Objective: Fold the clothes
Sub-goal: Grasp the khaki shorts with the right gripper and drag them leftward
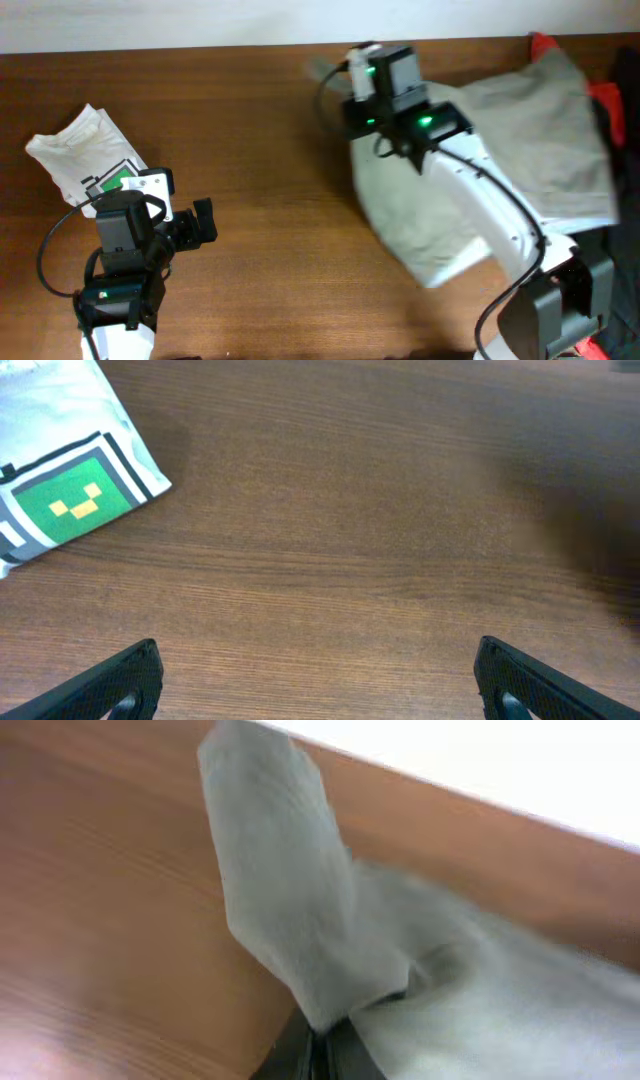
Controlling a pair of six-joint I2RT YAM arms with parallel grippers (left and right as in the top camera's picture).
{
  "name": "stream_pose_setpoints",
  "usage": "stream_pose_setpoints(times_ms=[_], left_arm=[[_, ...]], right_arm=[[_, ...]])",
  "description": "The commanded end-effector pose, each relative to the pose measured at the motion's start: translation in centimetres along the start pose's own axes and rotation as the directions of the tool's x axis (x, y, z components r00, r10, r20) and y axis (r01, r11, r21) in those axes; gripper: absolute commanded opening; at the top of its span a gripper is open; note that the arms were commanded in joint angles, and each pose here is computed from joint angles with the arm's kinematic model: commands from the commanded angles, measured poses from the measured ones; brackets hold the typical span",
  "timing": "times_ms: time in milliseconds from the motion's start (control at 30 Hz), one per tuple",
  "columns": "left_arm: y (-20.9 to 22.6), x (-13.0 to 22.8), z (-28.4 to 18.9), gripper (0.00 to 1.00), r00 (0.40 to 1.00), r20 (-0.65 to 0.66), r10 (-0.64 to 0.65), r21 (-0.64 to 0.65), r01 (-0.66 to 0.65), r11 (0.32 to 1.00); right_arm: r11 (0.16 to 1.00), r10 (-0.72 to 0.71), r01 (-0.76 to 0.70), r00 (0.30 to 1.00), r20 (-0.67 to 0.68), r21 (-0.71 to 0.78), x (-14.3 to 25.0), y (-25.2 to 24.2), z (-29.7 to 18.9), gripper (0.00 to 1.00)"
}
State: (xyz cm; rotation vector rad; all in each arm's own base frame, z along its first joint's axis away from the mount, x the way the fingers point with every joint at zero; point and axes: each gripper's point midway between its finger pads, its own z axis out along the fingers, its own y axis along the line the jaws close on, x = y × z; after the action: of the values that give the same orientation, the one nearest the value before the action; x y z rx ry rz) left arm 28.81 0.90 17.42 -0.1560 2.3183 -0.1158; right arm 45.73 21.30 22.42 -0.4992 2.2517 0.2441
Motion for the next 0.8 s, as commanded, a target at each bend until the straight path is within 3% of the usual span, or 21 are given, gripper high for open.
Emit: stream_pose_setpoints(times_ms=[0, 33, 133, 200, 300, 433, 533, 633, 767], left_arm=[[-0.2, -0.9, -0.4, 0.99, 1.0, 0.022, 0.011, 0.013, -0.011, 1.0], [-0.2, -0.9, -0.4, 0.99, 1.0, 0.022, 0.011, 0.013, -0.011, 1.0], [-0.6, -0.8, -0.4, 0.99, 1.0, 0.02, 0.011, 0.037, -0.012, 0.999], [-2.7, -0.6, -0.5, 0.99, 1.0, 0.009, 0.009, 0.155, -0.01, 0.988], [-6.1, 0.5, -0.2, 0.99, 0.99, -0.099, -0.099, 0.326, 0.126, 0.937], [-11.9, 5.5, 2.1, 0.99, 0.9, -0.411, -0.147, 0.379, 0.315, 0.87], [-16.0, 11.0, 3.7, 0.99, 0.749, -0.641, -0.168, 0.274, 0.428, 0.862], [-20.5, 16.2, 4.9, 0.99, 0.638, -0.758, -0.133, 0.218, 0.44, 0.871], [-27.9, 20.3, 6.0, 0.99, 0.617, -0.784, -0.068, 0.294, 0.465, 0.835]], right_arm=[[0.997, -0.04, 0.047, 0.993, 0.11, -0.056, -2.9, 4.5, -0.2, 0.63], [0.999, -0.043, 0.045, 0.992, 0.116, -0.018, -3.0, 4.0, -0.2, 1.0], [0.992, -0.018, 0.012, 0.999, 0.046, 0.125, -1.6, -0.3, -2.0, 0.99], [0.978, 0.027, -0.025, 1.0, -0.01, 0.207, -0.2, -4.2, -4.8, 0.99], [0.949, 0.134, -0.116, 0.99, -0.042, 0.294, 1.7, -9.3, -9.5, 0.99], [0.884, 0.276, -0.214, 0.957, -0.093, 0.415, 5.4, -15.1, -14.1, 0.99], [0.807, 0.426, -0.336, 0.901, -0.084, 0.486, 7.8, -18.1, -15.6, 0.99], [0.774, 0.472, -0.366, 0.878, -0.084, 0.516, 8.9, -19.5, -16.4, 0.98], [0.767, 0.485, -0.369, 0.869, -0.099, 0.525, 9.5, -19.7, -16.7, 0.99]])
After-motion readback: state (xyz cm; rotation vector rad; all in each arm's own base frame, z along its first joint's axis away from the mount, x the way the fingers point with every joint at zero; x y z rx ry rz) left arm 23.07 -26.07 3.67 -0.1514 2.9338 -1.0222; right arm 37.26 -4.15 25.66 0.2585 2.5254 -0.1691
